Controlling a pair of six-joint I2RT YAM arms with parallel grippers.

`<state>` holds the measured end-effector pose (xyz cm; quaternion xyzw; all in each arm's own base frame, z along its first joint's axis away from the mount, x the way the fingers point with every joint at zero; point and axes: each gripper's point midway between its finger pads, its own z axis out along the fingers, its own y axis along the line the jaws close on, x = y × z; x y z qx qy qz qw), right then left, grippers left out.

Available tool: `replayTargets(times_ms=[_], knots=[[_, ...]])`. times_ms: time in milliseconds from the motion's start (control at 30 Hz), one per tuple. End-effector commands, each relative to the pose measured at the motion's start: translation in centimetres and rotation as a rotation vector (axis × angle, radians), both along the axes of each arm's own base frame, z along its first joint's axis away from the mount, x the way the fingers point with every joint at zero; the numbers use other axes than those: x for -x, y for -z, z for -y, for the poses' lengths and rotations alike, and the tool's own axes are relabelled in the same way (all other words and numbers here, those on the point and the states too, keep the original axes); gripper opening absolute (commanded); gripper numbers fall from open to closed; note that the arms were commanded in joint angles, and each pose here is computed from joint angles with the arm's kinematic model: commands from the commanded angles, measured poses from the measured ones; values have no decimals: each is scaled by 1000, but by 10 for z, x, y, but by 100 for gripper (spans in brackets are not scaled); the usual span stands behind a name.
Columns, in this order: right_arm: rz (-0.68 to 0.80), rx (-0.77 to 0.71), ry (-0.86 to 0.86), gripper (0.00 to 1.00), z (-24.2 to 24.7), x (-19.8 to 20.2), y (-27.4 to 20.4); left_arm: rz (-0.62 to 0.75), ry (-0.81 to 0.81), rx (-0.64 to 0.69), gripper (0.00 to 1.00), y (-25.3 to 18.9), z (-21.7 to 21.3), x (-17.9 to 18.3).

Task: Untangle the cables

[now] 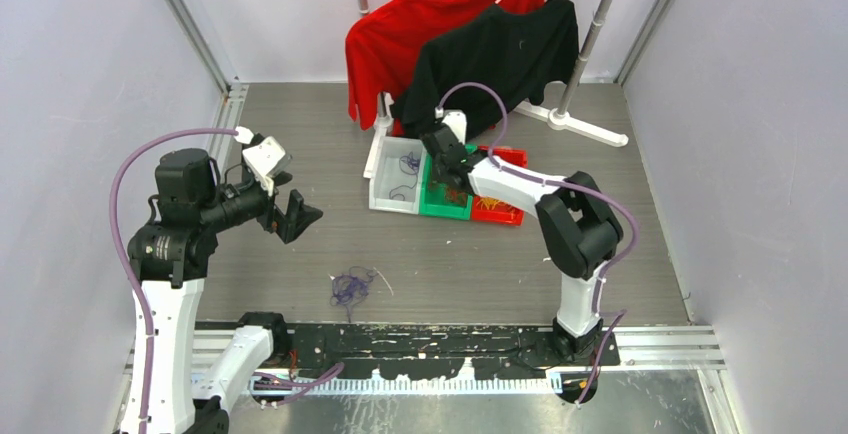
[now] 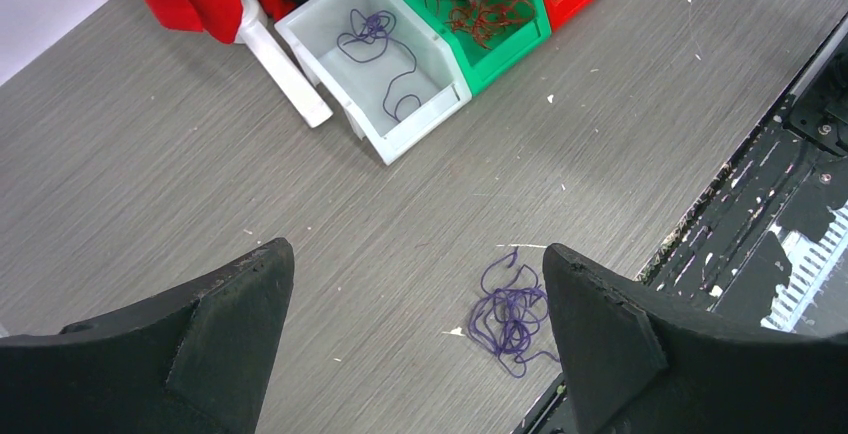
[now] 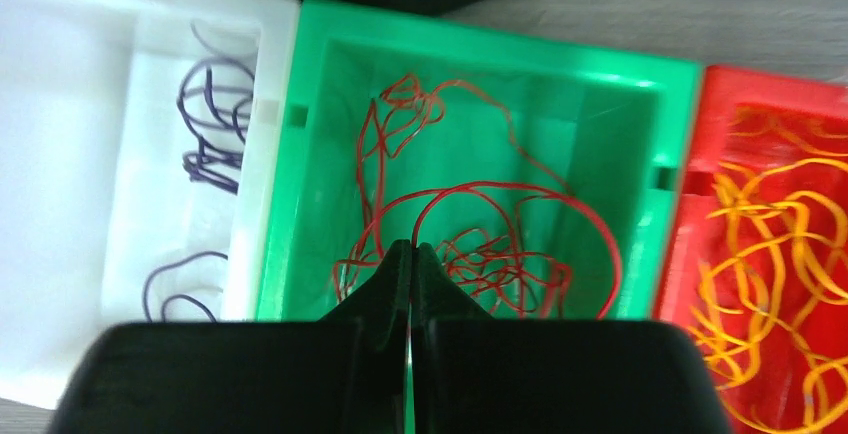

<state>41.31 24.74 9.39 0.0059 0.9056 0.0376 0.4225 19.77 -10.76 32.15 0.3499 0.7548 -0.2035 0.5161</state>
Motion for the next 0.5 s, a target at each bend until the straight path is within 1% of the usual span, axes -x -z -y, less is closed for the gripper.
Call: replayTargets(times_ms=[0,67,133,233,333,433,467], knots=[[-6,-4,-96,1,-31,0,-1,57,15,3,94,-12,2,1],[-15,-9,-127,2,-41,2,2,55,16,1,94,-11,1,1],[-13,-19,-142,8,-48,2,0,53,16,0,94,-11,1,1],[6,-47,-138,18,-50,0,-10,57,17,-4,94,-11,1,2],[23,-106,-140,34,-50,-1,-27,53,16,-6,94,-10,1,2],[24,-177,-181,46,-55,0,-50,48,21,-3,94,-9,2,2],[17,-198,-200,48,-59,2,-58,50,22,-3,94,-9,2,2]])
